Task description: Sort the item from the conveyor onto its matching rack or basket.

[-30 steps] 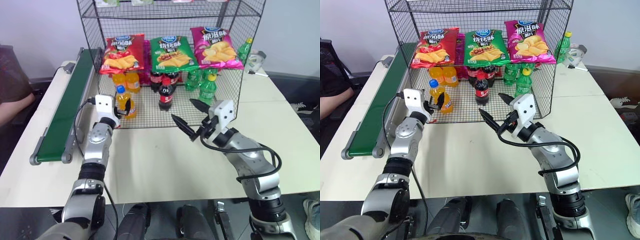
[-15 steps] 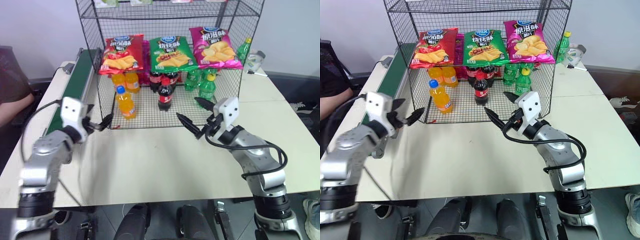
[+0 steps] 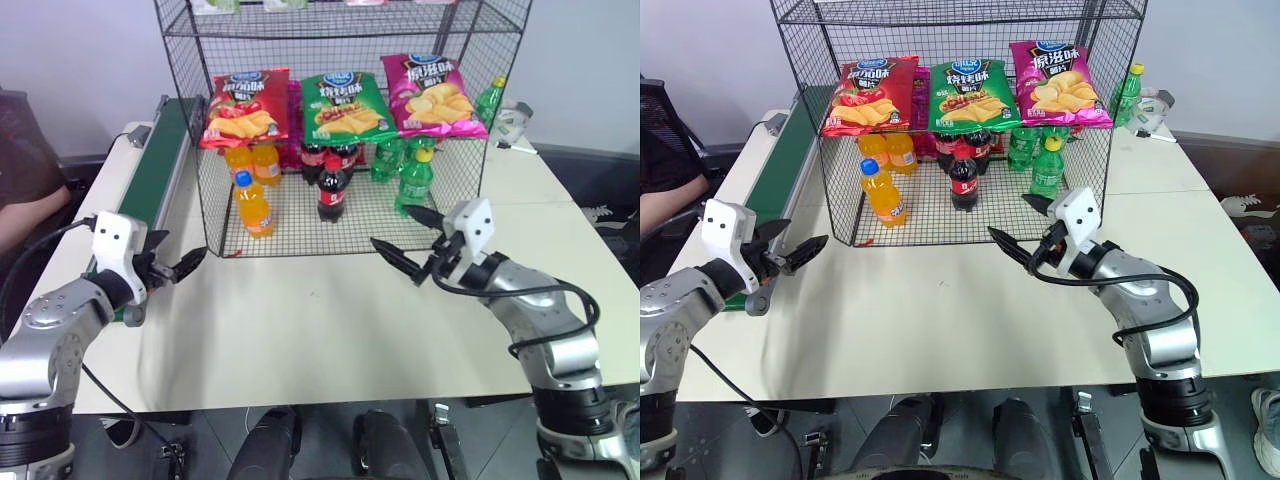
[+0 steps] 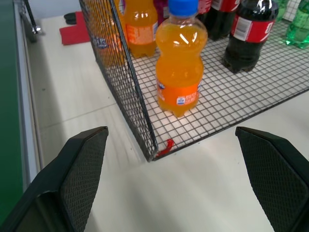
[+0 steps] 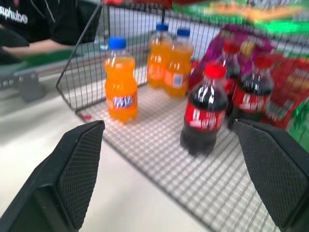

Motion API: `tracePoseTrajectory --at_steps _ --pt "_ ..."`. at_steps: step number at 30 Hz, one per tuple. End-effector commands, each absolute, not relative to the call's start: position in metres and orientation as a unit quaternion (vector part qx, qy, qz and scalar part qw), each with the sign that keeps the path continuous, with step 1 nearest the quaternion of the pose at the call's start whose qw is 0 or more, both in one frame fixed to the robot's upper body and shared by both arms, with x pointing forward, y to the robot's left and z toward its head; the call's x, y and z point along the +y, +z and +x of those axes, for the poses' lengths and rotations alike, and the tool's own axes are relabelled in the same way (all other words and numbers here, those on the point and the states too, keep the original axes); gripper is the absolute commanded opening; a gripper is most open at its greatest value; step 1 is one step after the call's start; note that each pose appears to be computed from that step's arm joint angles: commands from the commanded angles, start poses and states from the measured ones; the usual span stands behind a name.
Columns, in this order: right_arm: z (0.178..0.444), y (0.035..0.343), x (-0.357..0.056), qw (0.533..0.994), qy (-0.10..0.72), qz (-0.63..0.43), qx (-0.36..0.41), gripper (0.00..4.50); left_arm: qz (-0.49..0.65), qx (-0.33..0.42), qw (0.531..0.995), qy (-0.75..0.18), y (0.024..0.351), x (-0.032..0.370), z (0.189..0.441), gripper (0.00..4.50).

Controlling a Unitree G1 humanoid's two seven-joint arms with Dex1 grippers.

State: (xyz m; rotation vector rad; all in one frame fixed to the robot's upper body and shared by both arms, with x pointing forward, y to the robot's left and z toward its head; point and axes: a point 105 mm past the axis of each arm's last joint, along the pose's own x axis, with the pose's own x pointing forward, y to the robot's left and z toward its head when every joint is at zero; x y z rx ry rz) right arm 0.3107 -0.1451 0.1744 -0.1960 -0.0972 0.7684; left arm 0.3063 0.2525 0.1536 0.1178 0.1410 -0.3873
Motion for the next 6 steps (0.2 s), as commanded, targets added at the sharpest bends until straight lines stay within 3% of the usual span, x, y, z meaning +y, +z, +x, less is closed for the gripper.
tracePoseTrajectory --at_steps 1,6 --pt "0.3053 0.1835 -0.1567 0.92 0.373 -0.103 -0.055 4.5 0.073 0.048 0.977 -0.193 0.1651 0.2522 0.3028 4.42" --pt "0.3027 0.182 -0.166 0.921 0.371 -0.112 -0.045 4.5 0.074 0.05 0.978 -0.19 0.1638 0.2534 0.3027 4.42"
